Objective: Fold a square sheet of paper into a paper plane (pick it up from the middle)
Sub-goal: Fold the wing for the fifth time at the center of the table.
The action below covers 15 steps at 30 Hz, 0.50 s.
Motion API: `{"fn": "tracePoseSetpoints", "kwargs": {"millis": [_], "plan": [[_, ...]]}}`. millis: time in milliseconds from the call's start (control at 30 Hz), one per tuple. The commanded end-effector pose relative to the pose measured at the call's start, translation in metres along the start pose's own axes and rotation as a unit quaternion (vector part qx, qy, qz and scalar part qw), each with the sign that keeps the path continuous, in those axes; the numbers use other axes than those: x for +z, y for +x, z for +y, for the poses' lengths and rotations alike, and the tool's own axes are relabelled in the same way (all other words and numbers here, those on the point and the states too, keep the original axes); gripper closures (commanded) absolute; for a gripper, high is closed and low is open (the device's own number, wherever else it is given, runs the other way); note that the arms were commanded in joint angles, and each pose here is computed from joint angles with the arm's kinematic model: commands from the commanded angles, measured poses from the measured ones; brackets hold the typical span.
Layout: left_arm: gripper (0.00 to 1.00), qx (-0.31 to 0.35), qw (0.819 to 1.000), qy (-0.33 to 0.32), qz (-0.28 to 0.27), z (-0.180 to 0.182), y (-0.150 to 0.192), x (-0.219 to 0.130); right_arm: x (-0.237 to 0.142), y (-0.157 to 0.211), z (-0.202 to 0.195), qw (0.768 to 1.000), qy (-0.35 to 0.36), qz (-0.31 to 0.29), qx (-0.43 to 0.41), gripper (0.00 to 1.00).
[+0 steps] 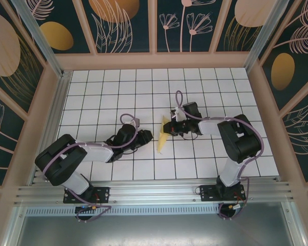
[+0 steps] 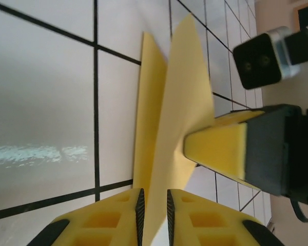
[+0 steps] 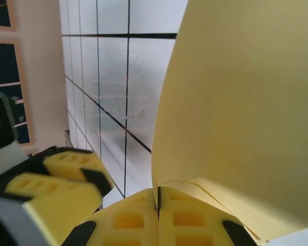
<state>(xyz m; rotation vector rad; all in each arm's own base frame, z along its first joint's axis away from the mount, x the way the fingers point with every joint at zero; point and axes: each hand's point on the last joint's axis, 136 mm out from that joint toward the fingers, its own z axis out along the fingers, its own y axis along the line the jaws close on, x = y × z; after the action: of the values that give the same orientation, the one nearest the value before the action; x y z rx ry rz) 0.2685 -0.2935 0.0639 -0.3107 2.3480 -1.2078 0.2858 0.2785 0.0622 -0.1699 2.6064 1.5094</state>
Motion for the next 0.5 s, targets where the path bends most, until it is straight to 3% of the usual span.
{"fn": "tracePoseSetpoints", "kwargs": {"millis": [0,167,467], "plan": [[0.81,-0.035,0.998,0.039,0.021,-0.018,0.002,0.009,-0.011,0.000,0.029,0.996,-0.052,-0.005,-0.076,1.00],[0.82,-0.020,0.997,0.064,0.026,-0.028,0.003,0.009,-0.012,0.011,0.024,0.994,-0.063,0.002,-0.084,1.00],[0.69,0.024,0.998,0.047,0.040,-0.015,0.016,0.005,-0.010,0.015,0.014,0.994,-0.069,-0.007,-0.084,1.00]]}}
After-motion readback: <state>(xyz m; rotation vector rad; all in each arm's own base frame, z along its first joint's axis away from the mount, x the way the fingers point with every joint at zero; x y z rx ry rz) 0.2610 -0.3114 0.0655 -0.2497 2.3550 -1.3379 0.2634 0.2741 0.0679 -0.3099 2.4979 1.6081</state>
